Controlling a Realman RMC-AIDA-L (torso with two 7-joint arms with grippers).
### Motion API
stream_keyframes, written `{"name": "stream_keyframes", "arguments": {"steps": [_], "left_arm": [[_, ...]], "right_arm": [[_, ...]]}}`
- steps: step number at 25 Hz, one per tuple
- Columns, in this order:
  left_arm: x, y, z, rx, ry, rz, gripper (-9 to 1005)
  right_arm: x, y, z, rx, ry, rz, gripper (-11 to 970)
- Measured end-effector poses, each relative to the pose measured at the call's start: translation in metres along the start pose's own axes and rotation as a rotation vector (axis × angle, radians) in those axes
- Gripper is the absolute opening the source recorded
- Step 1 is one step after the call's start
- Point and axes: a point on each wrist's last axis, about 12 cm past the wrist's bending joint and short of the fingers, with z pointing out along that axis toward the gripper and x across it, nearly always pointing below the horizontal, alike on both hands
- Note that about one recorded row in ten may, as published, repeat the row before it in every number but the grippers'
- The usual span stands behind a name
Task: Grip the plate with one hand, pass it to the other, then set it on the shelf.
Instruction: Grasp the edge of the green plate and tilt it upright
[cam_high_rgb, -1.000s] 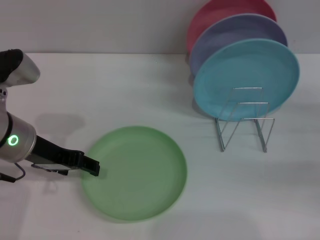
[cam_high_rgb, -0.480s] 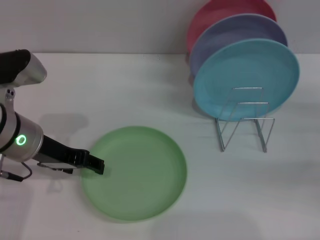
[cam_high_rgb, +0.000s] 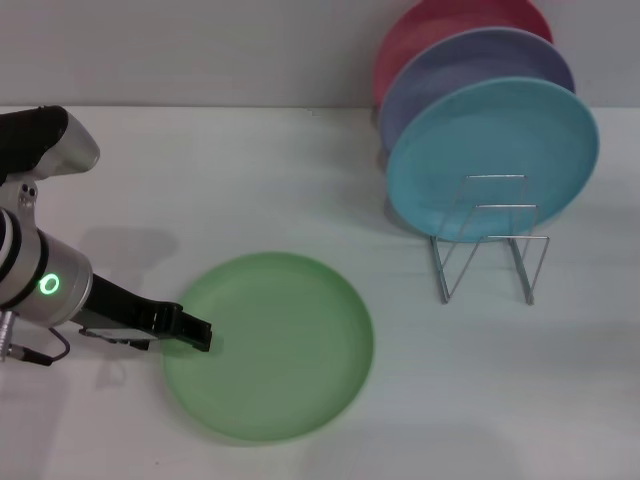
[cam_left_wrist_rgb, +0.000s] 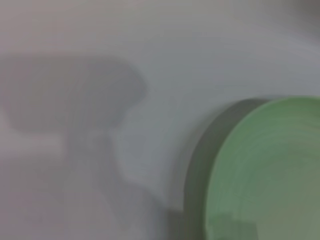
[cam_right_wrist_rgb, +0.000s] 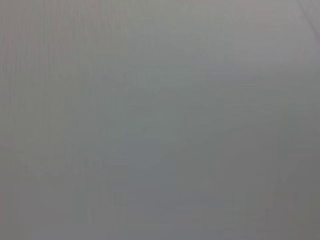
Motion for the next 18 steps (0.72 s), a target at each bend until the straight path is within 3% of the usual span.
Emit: {"name": "stream_keyframes", "arguments": {"steps": [10, 15, 18], "left_arm": [[0.0003, 0.0011, 0.0014, -0.005, 0.004, 0.004, 791], [-0.0001, -0.0003, 0.0022, -0.009, 0.006, 0.015, 559], [-0.0008, -0.0011, 0.0023, -0.009, 0.005, 0.018, 492]], "right_arm": [[-0.0017, -0.0012, 0.0008, -0.005, -0.007, -0.008, 694], [-0.0017, -0.0008, 0.0012, -0.005, -0.008, -0.007, 693], [-0.0016, -0.0004, 0.0013, -0.005, -0.008, -0.006, 693]]}}
